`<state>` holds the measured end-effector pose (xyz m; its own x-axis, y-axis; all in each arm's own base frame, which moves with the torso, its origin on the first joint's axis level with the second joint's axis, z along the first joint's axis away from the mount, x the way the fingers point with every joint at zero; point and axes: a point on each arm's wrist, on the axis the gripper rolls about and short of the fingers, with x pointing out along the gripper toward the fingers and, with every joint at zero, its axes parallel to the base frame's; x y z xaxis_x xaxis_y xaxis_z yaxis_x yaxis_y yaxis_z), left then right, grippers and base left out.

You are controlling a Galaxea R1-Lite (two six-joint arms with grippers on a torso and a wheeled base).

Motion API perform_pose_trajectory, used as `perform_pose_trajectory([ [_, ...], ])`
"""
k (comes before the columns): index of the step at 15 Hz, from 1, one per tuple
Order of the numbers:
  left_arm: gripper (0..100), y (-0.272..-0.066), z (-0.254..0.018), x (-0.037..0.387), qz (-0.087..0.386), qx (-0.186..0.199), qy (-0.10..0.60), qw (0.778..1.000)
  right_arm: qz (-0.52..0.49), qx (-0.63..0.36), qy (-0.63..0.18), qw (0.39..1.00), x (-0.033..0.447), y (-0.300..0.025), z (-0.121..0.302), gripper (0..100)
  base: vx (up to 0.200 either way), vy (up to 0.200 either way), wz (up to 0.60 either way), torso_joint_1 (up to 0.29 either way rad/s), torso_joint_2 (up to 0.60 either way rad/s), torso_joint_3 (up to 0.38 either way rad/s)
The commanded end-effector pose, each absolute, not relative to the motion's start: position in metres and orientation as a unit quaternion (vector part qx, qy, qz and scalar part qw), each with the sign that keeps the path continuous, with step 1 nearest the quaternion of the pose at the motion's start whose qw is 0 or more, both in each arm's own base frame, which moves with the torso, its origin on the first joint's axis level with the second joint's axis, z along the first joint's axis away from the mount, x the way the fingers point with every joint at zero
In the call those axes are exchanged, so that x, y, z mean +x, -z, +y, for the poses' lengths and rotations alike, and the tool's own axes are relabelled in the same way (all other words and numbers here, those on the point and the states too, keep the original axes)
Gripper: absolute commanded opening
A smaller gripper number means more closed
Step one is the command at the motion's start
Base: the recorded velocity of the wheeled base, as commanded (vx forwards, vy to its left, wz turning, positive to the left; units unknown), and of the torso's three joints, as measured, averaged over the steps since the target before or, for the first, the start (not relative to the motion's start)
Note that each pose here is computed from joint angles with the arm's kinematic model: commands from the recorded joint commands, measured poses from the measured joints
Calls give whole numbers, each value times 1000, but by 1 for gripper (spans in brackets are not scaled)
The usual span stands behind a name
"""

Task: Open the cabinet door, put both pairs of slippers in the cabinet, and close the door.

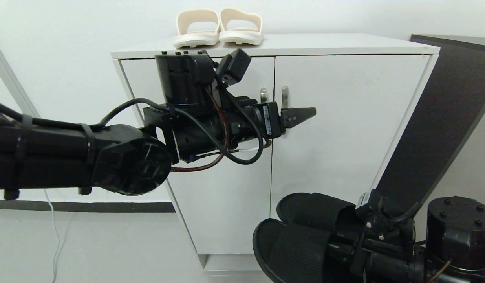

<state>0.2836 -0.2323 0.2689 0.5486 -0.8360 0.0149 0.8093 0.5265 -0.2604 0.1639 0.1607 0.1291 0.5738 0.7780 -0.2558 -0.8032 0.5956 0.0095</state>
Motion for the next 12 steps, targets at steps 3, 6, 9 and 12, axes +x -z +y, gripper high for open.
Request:
perform_pose_trajectory([
  [3,100,-267,-239,293,54,-119,467,875,115,-54,-447,886,164,-130,161,0,0,0,0,0,0,0],
  [6,100,-264,-247,303,61,-118,463,877,115,-54,-447,886,164,-130,161,0,0,0,0,0,0,0],
  [9,100,-262,-249,306,65,-117,462,877,116,-53,-447,886,164,-130,161,0,0,0,0,0,0,0],
  [12,0,-260,-247,303,69,-113,462,877,118,-55,-447,885,163,-129,160,0,0,0,0,0,0,0],
])
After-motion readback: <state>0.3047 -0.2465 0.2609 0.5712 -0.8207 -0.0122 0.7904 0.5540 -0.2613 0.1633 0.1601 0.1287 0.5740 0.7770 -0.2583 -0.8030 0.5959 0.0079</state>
